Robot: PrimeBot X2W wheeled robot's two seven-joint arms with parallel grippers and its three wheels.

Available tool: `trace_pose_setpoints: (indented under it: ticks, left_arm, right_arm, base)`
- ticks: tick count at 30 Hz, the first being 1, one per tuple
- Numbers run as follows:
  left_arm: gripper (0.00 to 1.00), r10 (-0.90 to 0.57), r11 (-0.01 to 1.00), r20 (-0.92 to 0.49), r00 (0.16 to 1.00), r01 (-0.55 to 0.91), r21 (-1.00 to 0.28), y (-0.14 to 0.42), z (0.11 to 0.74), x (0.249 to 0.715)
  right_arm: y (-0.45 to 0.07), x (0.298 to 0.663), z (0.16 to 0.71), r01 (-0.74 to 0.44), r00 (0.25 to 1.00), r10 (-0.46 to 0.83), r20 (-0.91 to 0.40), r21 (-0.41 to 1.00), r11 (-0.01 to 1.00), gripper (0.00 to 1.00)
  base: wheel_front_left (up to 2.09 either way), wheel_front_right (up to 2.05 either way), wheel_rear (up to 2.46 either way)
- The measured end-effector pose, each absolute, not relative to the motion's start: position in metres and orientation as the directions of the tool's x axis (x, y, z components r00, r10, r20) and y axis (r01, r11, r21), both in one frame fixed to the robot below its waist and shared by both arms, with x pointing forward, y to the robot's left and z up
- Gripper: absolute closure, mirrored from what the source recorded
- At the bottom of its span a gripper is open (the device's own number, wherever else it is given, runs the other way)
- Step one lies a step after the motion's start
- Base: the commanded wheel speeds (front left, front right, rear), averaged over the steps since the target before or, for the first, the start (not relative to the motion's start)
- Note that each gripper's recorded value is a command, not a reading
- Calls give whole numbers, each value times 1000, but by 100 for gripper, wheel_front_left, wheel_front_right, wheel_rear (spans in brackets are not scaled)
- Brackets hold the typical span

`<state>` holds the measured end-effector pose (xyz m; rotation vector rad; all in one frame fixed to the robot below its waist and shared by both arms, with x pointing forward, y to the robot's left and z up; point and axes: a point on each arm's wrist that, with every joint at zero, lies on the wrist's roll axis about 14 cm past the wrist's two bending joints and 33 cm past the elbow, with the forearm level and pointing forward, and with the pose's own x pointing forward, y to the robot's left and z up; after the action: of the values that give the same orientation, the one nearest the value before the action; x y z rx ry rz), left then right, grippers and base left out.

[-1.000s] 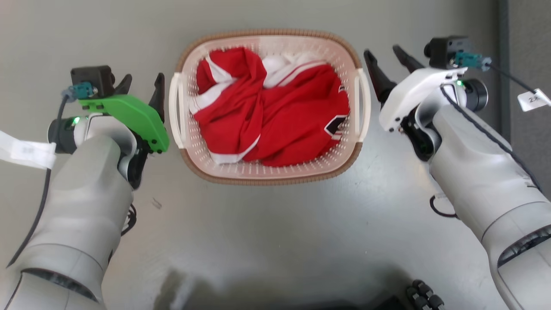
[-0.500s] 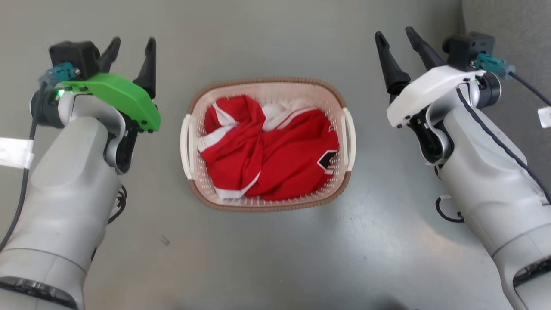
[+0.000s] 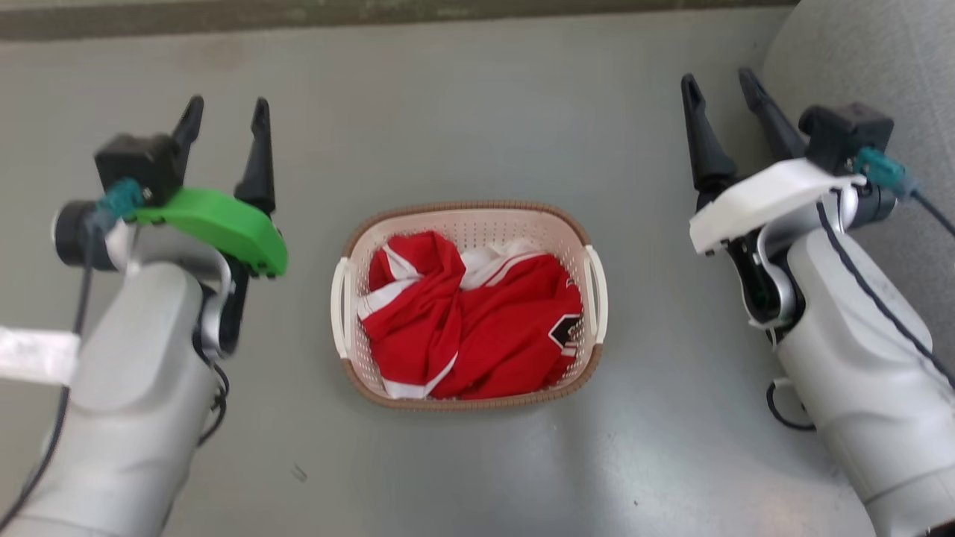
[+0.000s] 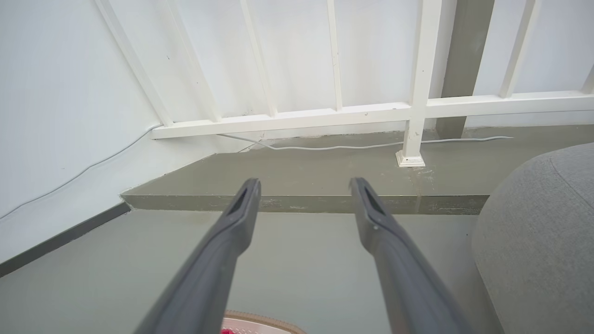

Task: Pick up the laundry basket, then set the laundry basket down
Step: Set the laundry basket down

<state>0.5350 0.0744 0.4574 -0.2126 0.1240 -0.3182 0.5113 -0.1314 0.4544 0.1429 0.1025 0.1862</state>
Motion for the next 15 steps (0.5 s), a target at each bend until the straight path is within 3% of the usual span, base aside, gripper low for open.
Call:
trace_pose_setpoints:
  ticks: [15]
  left_arm:
    - [0,-329,923,19,944,326,-205,69,495,472]
  right_arm:
    - [-140,459,488,-149,989,150,-1,135,980,0]
  base:
    - [0,0,0]
